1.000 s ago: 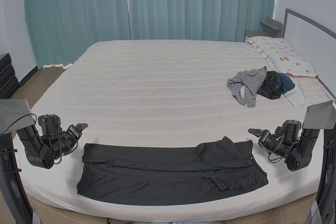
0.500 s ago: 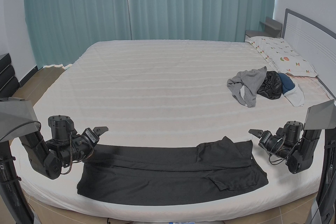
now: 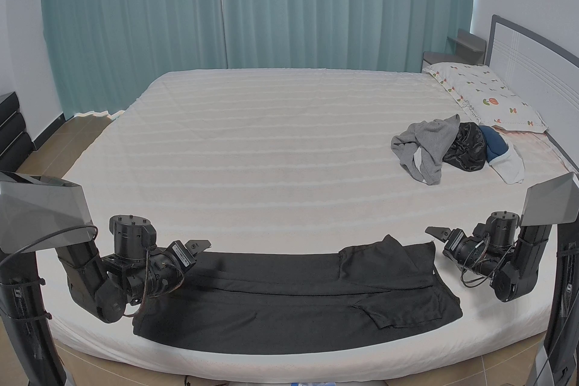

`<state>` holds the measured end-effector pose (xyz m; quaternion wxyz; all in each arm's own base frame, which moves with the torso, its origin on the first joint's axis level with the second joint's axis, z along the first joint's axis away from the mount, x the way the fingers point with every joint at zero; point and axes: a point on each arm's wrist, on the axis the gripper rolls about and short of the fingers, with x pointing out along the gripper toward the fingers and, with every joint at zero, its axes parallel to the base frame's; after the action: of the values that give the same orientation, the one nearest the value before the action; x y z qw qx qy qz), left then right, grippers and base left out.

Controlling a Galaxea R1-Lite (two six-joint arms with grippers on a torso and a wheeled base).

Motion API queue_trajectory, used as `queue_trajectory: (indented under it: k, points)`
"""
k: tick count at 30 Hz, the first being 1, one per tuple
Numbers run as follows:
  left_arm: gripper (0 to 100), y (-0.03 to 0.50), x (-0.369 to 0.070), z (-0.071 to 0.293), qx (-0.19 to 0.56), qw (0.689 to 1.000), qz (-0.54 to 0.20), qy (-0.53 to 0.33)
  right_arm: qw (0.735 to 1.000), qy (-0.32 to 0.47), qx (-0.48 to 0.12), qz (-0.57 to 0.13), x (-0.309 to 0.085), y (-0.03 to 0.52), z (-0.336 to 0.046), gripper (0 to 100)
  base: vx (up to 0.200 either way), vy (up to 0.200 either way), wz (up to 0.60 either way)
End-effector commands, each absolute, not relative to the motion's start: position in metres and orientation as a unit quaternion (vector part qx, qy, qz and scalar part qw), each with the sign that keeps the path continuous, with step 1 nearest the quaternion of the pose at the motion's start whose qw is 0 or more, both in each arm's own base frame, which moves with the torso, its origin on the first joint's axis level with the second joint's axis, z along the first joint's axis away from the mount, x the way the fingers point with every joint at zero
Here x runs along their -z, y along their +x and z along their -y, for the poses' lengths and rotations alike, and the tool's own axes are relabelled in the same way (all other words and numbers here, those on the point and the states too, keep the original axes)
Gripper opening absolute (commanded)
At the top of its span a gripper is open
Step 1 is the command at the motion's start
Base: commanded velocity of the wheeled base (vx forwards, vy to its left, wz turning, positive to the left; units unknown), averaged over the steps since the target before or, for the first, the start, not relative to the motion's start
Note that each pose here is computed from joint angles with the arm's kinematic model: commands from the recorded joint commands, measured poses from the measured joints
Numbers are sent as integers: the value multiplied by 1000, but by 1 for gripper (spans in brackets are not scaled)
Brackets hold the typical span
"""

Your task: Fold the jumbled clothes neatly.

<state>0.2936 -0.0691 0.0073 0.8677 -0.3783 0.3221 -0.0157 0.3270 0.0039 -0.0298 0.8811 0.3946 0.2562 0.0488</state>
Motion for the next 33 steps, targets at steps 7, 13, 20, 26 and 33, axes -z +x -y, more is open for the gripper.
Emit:
queue_trajectory:
  k: [7, 13, 20, 26, 33]
  points:
    - [100, 278, 0, 75, 17, 862, -352, -364, 881, 395, -48, -257, 30, 327, -4, 100, 0, 0, 0]
    - [100, 268, -2, 72, 21, 868, -362, -340, 880, 395, -48, -257, 30, 327, -4, 100, 0, 0, 0]
    - [100, 265, -17, 70, 30, 878, -340, -337, 881, 396, -47, -256, 30, 327, -3, 100, 0, 0, 0]
    - [100, 265, -28, 70, 43, 886, -319, -335, 881, 395, -49, -256, 29, 327, -4, 100, 0, 0, 0]
    - [100, 292, -21, 86, 47, 877, -305, -368, 881, 393, -53, -257, 29, 327, -7, 100, 0, 0, 0]
